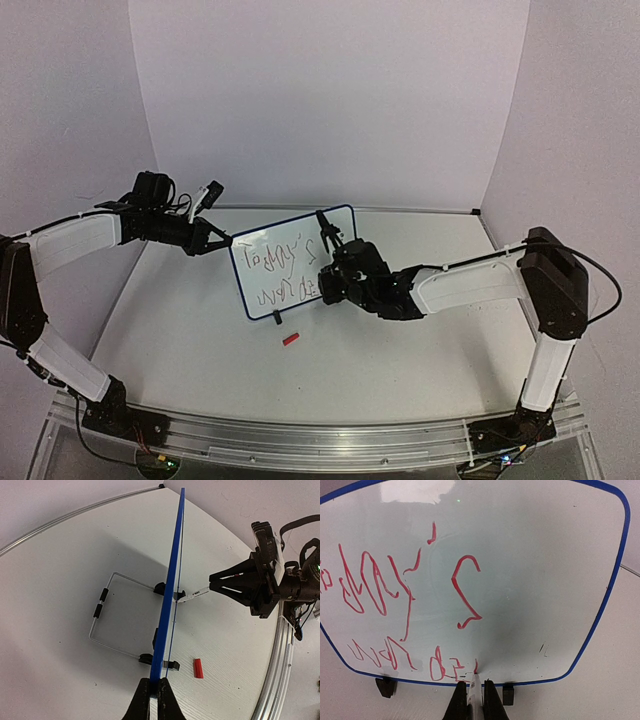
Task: Write a sentence on the whiteboard
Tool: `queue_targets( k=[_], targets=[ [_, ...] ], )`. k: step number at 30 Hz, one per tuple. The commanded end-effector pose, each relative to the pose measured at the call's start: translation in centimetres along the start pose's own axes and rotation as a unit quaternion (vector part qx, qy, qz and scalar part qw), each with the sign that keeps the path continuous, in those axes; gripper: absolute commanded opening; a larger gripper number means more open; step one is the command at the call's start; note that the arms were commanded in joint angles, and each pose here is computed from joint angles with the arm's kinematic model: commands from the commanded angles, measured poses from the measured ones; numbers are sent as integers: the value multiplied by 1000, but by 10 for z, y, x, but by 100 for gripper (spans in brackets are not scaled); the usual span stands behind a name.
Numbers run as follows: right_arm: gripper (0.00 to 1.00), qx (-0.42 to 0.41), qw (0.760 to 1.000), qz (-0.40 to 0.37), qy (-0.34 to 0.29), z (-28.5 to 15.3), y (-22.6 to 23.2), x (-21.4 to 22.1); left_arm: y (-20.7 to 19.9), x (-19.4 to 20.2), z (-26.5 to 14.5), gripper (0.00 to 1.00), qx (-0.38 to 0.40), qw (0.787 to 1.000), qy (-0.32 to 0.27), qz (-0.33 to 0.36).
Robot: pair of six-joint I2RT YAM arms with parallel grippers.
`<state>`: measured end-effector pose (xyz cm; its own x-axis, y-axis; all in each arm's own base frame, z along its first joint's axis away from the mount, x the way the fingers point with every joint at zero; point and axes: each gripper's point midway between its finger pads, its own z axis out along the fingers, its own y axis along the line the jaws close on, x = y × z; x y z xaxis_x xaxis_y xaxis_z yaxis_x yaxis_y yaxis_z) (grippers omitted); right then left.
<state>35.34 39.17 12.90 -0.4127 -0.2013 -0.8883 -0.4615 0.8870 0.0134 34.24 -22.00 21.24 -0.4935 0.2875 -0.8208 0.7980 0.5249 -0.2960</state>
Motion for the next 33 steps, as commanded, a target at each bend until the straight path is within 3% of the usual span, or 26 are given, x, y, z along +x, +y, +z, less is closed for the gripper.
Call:
queue_targets(
  k=[1,12,33],
  targets=[
    [0,7,999,29,-43,-9,-3,-29,-8,-15,-8,0,0,1000,-13,21],
    [0,16,997,35,-68,-24,-10,-47,-8,-15,-8,0,1,1000,-14,21],
    [0,37,998,35,-47,-10,-18,-28,-10,-17,-10,0,1,1000,-17,23]
  ],
)
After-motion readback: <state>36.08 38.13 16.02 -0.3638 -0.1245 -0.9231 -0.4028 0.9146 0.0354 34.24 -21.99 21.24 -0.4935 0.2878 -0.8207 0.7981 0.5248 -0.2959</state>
